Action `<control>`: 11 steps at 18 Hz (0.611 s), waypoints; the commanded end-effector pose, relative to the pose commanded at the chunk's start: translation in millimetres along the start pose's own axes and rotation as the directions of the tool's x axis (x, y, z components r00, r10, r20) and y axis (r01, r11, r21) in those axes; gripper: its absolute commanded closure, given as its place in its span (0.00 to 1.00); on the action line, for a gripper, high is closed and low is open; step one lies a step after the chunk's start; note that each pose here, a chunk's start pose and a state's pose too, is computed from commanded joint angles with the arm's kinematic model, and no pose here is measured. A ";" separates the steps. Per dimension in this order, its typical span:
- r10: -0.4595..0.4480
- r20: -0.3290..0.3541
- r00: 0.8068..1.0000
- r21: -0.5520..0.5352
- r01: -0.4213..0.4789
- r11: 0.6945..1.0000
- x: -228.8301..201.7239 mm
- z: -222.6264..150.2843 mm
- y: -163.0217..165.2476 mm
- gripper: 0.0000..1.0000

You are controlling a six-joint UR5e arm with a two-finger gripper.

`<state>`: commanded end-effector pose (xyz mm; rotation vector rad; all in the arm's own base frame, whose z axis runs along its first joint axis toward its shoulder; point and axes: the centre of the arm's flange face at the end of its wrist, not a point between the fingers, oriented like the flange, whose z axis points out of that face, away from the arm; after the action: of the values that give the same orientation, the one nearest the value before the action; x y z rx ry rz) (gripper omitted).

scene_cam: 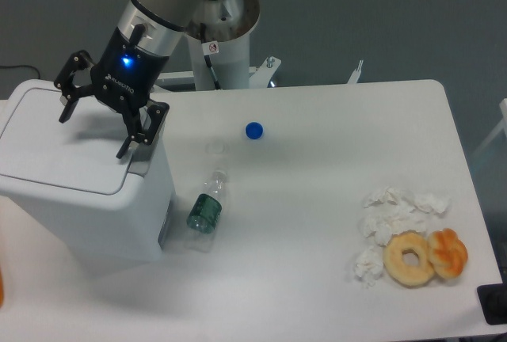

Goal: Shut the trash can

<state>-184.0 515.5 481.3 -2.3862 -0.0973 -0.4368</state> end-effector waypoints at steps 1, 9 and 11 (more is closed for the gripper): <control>0.000 0.000 1.000 0.000 0.000 1.000 0.0 0.0 0.0 0.00; -0.006 -0.002 1.000 0.009 0.006 1.000 -2.4 -3.4 -1.7 0.00; -0.008 -0.002 1.000 0.011 0.008 1.000 -2.4 -4.5 -1.9 0.00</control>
<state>-187.9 514.1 484.8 -2.3751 -0.1081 -0.4415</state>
